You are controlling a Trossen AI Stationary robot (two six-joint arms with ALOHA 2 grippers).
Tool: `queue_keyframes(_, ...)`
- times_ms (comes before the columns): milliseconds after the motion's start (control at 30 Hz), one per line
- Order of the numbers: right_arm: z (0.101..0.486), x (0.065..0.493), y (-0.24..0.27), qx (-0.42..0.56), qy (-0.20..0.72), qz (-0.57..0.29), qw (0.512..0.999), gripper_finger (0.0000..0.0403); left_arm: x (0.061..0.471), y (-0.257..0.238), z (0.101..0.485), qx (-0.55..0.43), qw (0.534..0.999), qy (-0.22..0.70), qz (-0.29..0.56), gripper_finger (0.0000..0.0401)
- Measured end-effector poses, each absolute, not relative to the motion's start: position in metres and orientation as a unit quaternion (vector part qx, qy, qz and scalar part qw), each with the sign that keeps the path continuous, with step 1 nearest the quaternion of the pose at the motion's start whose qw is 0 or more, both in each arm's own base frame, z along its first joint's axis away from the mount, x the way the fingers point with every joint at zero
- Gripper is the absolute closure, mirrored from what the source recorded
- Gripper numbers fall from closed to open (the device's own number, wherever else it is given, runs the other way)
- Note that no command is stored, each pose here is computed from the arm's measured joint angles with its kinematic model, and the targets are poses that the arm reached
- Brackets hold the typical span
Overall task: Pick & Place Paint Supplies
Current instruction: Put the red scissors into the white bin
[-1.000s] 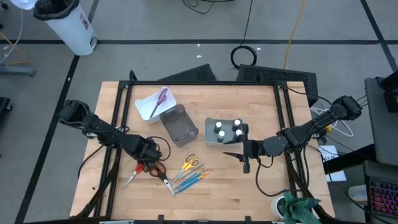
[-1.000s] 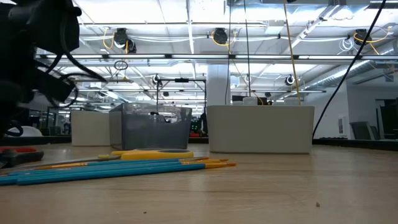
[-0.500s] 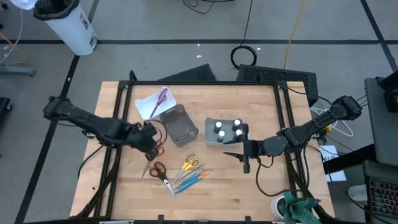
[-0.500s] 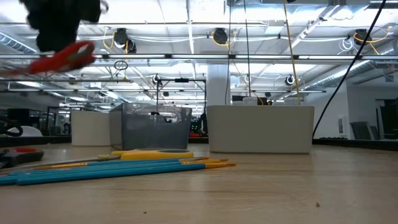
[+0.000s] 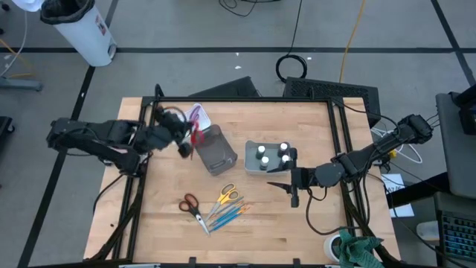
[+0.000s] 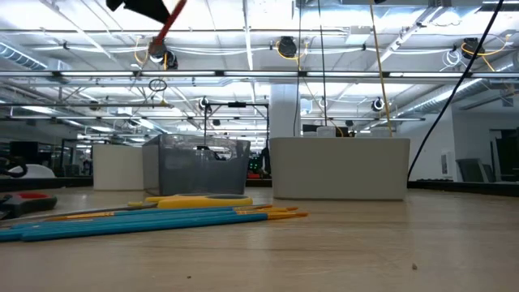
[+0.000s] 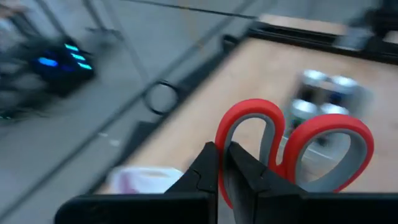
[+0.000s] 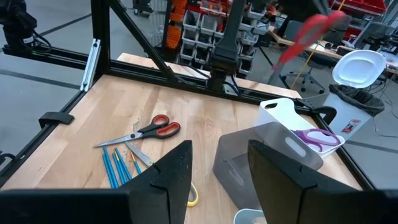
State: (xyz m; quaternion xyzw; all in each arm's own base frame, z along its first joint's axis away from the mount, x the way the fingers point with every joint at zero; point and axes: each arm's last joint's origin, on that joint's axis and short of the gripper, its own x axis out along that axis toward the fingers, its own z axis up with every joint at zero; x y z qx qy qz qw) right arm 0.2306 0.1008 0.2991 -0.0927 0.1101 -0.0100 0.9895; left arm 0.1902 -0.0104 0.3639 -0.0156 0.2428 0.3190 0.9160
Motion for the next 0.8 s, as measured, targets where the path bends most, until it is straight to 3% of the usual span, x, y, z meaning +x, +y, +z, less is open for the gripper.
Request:
queue_keyframes(333, 0.295, 0.23, 0.101, -0.091, 0.114, -0.011, 0.989, 0.0257, 0.188, 0.059, 0.348, 0.039, 0.814, 0.294, 0.499, 0.039)
queue_keyframes(633, 0.295, 0.23, 0.1, -0.09, 0.106, -0.011, 0.99, 0.0257, 0.188, 0.112, 0.292, 0.003, 0.723, 0.355, 0.593, 0.039)
queue_keyframes(800, 0.295, 0.23, 0.1, -0.09, 0.104, -0.011, 0.99, 0.0257, 0.196, 0.134, 0.262, -0.005, 0.695, 0.372, 0.615, 0.0389)
